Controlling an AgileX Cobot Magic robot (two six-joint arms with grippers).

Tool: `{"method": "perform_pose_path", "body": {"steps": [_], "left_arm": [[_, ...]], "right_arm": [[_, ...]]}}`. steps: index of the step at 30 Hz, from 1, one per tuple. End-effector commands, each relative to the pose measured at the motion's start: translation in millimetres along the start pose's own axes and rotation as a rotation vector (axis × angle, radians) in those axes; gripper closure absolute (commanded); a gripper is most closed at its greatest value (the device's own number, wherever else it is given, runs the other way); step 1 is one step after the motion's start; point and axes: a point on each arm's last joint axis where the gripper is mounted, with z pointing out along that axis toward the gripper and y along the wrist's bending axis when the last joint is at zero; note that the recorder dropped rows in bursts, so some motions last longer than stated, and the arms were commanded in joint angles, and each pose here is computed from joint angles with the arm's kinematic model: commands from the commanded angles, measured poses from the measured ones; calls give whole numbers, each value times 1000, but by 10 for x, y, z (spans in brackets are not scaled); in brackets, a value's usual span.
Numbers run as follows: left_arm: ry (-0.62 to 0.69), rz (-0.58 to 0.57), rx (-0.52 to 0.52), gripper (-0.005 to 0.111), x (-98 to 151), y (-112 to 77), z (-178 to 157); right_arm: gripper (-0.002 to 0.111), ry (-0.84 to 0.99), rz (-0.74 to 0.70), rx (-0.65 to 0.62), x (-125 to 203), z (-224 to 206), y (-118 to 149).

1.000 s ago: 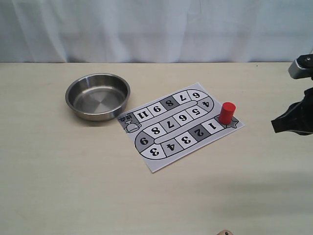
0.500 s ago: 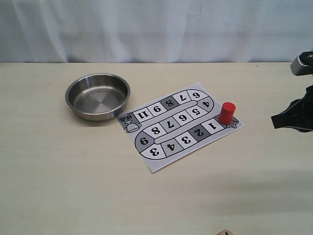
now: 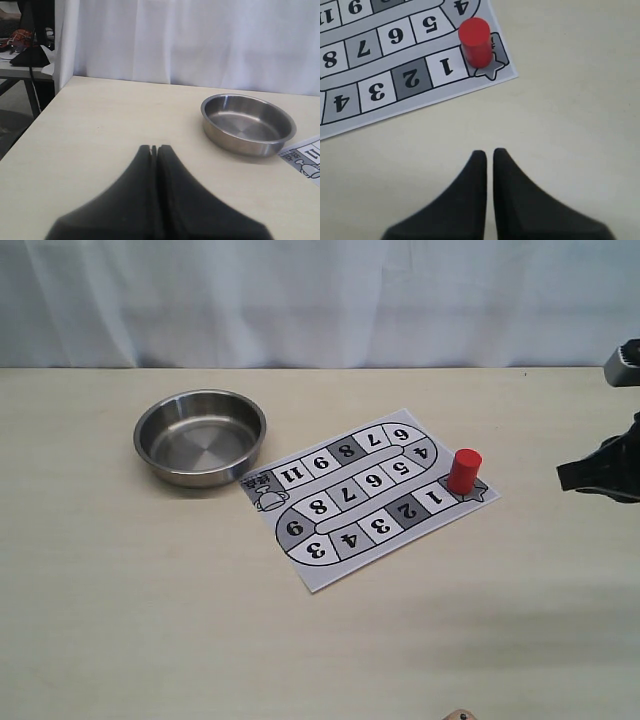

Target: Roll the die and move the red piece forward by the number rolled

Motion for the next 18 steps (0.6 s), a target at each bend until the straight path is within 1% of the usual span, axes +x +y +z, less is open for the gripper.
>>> {"method": "perform_pose_path", "body": {"steps": [1, 4, 7, 10, 15, 18], "left_arm": [[-17, 2, 1, 107, -28, -2, -5], [-17, 2, 1, 107, -28, -2, -5], [-18, 4, 1, 107, -28, -1, -5], [-17, 2, 1, 107, -28, -2, -5], [-17, 2, 1, 107, -28, -2, -5], [-17, 2, 1, 107, -28, -2, -5]], "right_arm": [[104, 19, 1, -1, 24, -17, 5], [104, 64, 23, -29, 64, -38, 36], [104, 113, -3, -64, 115, -105, 87], [104, 149, -140, -77, 148, -196, 243], [104, 253, -269, -69, 249, -312, 537], [104, 323, -364, -127, 367, -301, 723]]}}
